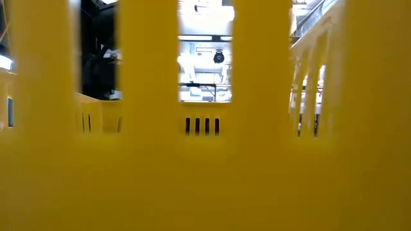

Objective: Pick & Place Travel size toiletries
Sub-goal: Put the dark blue shave butter bottle into the center black bin

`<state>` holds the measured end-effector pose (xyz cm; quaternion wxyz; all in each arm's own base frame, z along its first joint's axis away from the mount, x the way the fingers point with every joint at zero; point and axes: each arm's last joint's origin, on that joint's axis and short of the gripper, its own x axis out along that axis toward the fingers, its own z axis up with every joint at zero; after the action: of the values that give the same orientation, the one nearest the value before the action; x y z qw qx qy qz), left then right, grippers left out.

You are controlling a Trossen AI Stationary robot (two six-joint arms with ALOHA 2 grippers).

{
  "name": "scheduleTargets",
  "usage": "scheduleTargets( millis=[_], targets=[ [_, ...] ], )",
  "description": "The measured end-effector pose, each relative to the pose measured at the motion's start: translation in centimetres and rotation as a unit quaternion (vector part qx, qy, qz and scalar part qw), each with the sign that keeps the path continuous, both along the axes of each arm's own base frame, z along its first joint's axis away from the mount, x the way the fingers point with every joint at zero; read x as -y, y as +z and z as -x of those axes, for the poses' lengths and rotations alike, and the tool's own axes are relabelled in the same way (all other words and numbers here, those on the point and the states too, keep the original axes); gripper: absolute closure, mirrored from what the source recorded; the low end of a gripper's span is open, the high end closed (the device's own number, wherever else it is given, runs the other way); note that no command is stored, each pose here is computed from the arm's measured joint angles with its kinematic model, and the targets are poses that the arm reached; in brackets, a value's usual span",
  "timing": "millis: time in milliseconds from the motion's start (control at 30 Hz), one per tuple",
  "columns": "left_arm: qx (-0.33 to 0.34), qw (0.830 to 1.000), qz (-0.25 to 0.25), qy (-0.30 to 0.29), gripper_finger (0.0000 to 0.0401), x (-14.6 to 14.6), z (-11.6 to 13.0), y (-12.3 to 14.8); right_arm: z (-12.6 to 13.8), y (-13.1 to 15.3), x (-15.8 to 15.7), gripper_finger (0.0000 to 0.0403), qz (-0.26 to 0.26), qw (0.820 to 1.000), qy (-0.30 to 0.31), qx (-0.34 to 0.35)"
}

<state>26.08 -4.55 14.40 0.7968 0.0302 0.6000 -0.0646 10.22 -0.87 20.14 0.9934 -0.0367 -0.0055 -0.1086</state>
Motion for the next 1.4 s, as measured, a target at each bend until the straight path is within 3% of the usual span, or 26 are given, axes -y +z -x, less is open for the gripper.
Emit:
scheduleTargets(
  millis=[533, 1400],
  targets=[
    [0.003, 1.000, -0.007, -0.002, 0.0190, -0.04, -0.06, -0.07, 0.00, 0.00, 0.00, 0.0401, 0.000, 1.000, 0.000, 0.000],
    [0.009, 1.000, -0.025, 0.003, 0.0236, -0.11, -0.13, -0.07, 0.00, -0.01, 0.00, 0.0401, 0.000, 1.000, 0.000, 0.000]
  ],
)
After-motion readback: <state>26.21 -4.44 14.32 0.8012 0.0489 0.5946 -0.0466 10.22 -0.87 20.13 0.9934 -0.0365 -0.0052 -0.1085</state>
